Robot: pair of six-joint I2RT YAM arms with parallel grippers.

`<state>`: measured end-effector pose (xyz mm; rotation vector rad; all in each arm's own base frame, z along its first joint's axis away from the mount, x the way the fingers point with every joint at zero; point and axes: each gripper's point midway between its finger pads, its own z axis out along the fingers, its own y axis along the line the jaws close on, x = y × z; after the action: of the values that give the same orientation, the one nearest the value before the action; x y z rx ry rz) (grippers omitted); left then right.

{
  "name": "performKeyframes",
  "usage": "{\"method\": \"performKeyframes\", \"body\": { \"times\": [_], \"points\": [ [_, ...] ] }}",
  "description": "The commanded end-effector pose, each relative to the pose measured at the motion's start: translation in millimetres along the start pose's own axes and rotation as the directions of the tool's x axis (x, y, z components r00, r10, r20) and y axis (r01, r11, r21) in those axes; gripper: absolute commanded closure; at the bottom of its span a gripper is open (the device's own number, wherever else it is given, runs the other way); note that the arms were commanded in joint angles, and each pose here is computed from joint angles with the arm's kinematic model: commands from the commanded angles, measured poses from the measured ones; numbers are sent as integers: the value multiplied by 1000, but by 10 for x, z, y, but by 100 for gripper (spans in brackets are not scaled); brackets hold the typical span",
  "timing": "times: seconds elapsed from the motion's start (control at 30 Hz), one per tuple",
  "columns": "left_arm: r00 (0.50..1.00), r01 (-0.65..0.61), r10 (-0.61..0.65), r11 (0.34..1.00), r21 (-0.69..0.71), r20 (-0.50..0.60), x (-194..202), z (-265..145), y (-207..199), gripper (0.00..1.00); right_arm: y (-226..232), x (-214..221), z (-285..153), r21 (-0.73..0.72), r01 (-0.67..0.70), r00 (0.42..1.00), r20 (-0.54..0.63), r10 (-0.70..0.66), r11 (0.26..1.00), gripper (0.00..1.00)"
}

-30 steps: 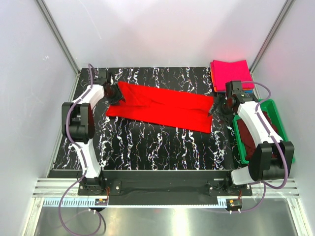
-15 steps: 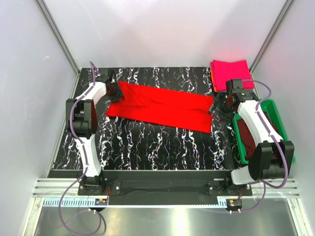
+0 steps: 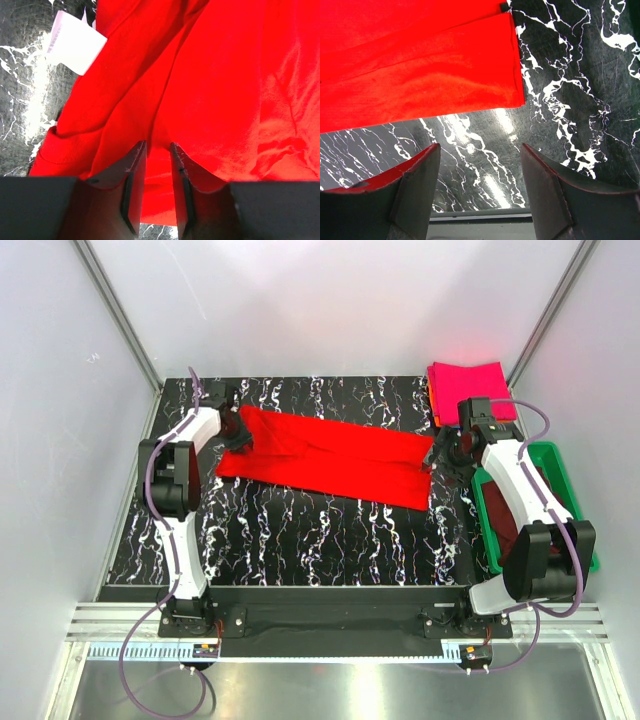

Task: Fold and stack the t-shirts
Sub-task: Fold the tshirt

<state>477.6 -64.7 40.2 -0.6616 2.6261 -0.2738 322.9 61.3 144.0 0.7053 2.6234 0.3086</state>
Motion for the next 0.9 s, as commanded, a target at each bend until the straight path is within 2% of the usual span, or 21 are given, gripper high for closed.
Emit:
{"method": "performKeyframes", "body": {
  "times": [0.0,0.2,0.43,0.57,0.73,0.87],
  "points": [
    [998,-14,13,1000,8,55,-204,-41,-95,71,117,-131,-84,-32,-1,999,37,3,999,27],
    [999,-1,0,1000,11,42,-163,-3,-106,75,124,-136,-97,-32,1,999,37,0,999,27],
    [999,5,-5,1000,3,33,-137,31,-92,72,148,-158,-137,-36,1,999,45,1,999,26],
    [1000,5,-5,1000,6,29,-129,49,-95,76,147,-160,-151,-37,1,999,49,1,999,26],
    [1000,3,-3,1000,10,31,-128,69,-106,77,144,-158,-165,-37,-1,999,51,3,999,25],
    [999,4,-6,999,32,41,-140,47,-152,87,116,-170,-168,-20,-10,998,54,11,1000,25]
  ]
}}
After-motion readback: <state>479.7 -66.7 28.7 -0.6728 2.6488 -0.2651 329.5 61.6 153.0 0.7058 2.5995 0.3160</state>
